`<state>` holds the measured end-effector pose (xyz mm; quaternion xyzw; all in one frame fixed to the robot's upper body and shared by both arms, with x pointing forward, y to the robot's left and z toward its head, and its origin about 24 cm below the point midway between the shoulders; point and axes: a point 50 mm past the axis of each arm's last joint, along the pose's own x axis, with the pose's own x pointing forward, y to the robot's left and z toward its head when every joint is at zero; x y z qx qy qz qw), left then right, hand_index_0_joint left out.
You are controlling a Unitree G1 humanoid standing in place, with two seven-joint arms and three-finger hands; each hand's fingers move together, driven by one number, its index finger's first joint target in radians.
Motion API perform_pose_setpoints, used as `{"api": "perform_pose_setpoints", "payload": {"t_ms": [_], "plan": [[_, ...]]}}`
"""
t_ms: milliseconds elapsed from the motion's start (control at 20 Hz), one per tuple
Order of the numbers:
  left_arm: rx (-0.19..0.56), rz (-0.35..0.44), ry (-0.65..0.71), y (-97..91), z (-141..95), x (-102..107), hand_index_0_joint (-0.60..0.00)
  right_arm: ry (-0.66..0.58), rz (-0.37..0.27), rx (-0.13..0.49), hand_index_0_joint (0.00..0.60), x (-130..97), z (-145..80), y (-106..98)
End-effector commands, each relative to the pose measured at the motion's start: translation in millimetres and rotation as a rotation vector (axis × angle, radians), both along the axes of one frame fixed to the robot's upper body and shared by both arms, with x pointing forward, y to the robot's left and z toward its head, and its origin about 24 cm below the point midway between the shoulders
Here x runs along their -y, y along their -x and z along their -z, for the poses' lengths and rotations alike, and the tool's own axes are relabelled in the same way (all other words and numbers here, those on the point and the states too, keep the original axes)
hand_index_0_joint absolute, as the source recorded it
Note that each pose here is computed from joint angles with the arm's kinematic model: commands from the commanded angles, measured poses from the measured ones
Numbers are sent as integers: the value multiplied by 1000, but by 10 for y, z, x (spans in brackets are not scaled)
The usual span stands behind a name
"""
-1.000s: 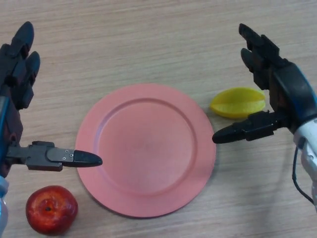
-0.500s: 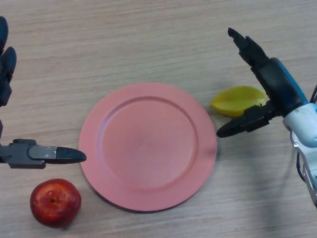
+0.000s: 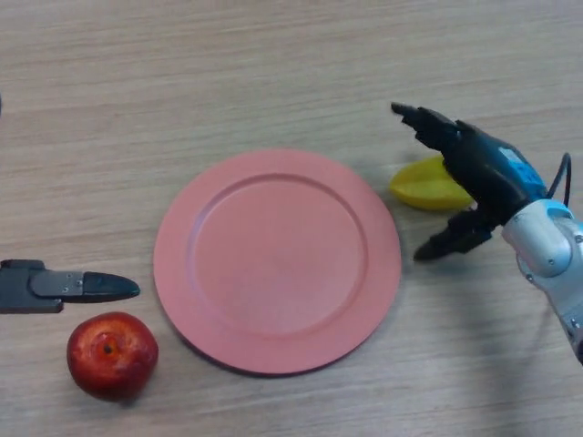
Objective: Pick up the yellow starfruit and place it on the plate
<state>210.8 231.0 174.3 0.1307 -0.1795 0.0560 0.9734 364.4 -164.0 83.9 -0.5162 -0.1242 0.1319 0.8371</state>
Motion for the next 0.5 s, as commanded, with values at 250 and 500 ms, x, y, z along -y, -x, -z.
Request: {"api": "perform_pose_setpoints", "payload": {"t_ms": [250,500], "plan": [[174,-6,-91,124,-264,-41,0,129,-21,279,600,142,-432,-113],[168,7,-78,87,-252,-7,0,35,-19,313,600,109,-565,-90]]}}
